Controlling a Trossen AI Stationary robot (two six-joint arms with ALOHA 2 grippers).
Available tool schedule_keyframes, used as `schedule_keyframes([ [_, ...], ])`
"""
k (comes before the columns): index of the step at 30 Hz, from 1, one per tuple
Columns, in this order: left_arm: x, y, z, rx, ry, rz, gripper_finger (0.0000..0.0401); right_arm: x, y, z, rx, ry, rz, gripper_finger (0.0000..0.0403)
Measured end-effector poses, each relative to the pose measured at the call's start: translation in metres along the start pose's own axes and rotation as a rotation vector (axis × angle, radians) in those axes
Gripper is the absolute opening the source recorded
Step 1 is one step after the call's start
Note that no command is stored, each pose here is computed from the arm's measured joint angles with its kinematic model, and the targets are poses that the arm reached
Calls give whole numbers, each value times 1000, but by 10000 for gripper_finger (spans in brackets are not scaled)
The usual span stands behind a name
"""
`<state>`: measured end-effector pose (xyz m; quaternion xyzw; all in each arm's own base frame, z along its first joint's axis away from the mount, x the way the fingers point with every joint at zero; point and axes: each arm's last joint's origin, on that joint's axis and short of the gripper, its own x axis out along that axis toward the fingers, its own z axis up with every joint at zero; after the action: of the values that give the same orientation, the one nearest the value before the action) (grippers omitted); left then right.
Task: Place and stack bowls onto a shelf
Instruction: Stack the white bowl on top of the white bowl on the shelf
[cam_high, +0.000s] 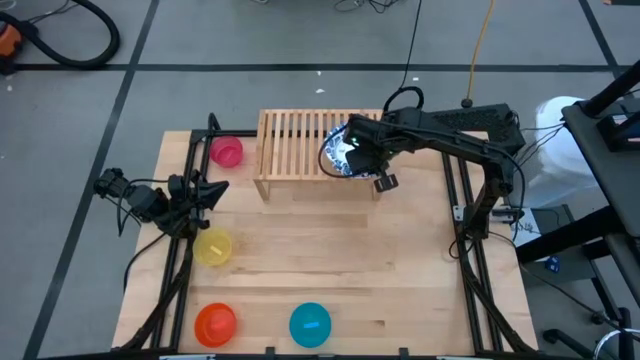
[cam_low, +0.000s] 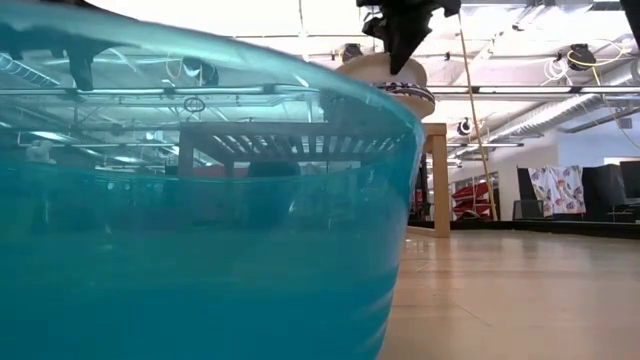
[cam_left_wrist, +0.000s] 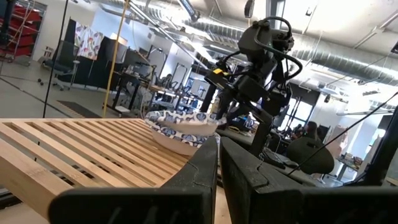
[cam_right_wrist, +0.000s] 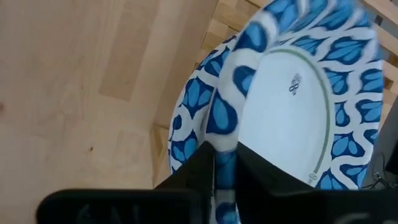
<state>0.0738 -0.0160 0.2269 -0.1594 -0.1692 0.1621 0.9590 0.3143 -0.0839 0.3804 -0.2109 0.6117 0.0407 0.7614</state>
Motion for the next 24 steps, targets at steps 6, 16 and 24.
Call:
schedule_keyframes([
  [6, 0, 0, 0, 0, 0, 0, 24, 0, 0, 0, -10, 7, -10, 85],
  [16, 0, 0, 0, 0, 0, 0, 24, -2, -2, -2, -81, 160, -208, 138],
  [24, 0, 0, 0, -2, 0, -1, 24, -11, 10, 2, -117, 129, -213, 141],
])
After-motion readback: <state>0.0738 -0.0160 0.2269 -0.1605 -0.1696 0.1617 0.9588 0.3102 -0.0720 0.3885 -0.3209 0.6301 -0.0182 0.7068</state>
